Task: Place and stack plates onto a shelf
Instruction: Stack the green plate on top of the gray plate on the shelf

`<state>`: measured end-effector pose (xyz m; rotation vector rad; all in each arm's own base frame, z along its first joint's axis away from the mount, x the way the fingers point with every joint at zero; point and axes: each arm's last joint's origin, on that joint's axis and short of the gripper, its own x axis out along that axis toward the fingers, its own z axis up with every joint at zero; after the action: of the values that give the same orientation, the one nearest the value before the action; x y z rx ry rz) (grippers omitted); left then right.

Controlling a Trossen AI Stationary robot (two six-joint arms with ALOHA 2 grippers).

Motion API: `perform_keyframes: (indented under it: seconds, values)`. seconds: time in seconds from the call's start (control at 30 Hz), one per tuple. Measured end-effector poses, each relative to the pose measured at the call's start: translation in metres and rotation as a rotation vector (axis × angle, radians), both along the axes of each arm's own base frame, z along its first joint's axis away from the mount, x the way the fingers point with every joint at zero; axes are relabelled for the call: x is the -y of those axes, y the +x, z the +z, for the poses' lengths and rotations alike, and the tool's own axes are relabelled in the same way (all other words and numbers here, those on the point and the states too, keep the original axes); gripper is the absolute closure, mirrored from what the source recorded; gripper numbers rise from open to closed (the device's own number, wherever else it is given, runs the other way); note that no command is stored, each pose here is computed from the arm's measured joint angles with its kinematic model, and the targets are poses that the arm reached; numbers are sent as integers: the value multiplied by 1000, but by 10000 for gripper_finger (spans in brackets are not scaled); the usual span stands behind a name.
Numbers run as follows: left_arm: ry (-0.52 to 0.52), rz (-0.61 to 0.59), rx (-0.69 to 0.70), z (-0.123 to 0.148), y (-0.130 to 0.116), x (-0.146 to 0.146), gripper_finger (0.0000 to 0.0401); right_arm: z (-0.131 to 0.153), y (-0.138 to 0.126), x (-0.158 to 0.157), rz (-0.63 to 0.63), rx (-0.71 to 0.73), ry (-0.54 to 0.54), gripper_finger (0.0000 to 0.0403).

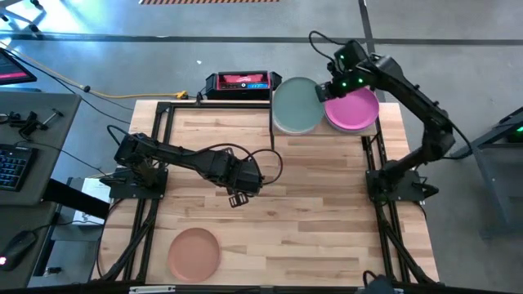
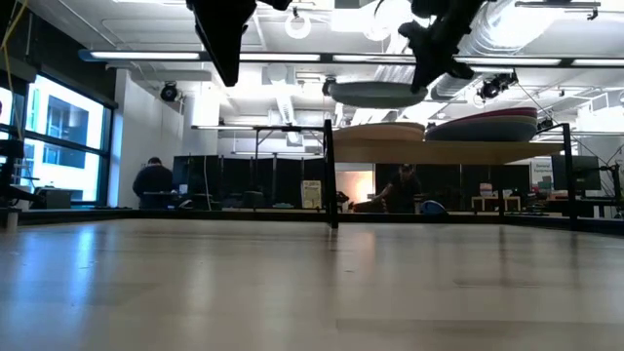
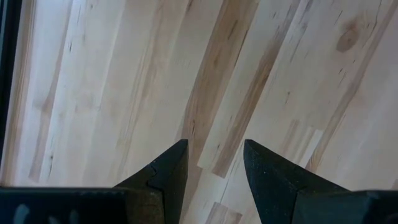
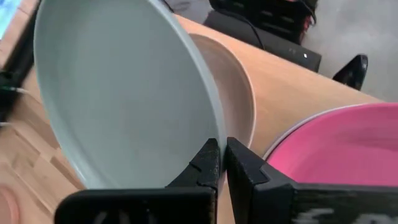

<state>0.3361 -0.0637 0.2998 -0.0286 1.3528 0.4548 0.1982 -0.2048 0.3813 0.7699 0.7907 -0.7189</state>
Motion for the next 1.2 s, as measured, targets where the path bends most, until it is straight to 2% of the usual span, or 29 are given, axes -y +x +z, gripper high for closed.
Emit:
perform_keyframes:
  seconds: [0.3, 1.2]
  values:
    - [-1, 2, 1, 0, 0, 0, 256, -22, 11, 15, 2, -56, 84, 403]
    - [-3, 17, 8, 0, 0, 0, 256, -31, 11, 31, -10, -101, 43, 402]
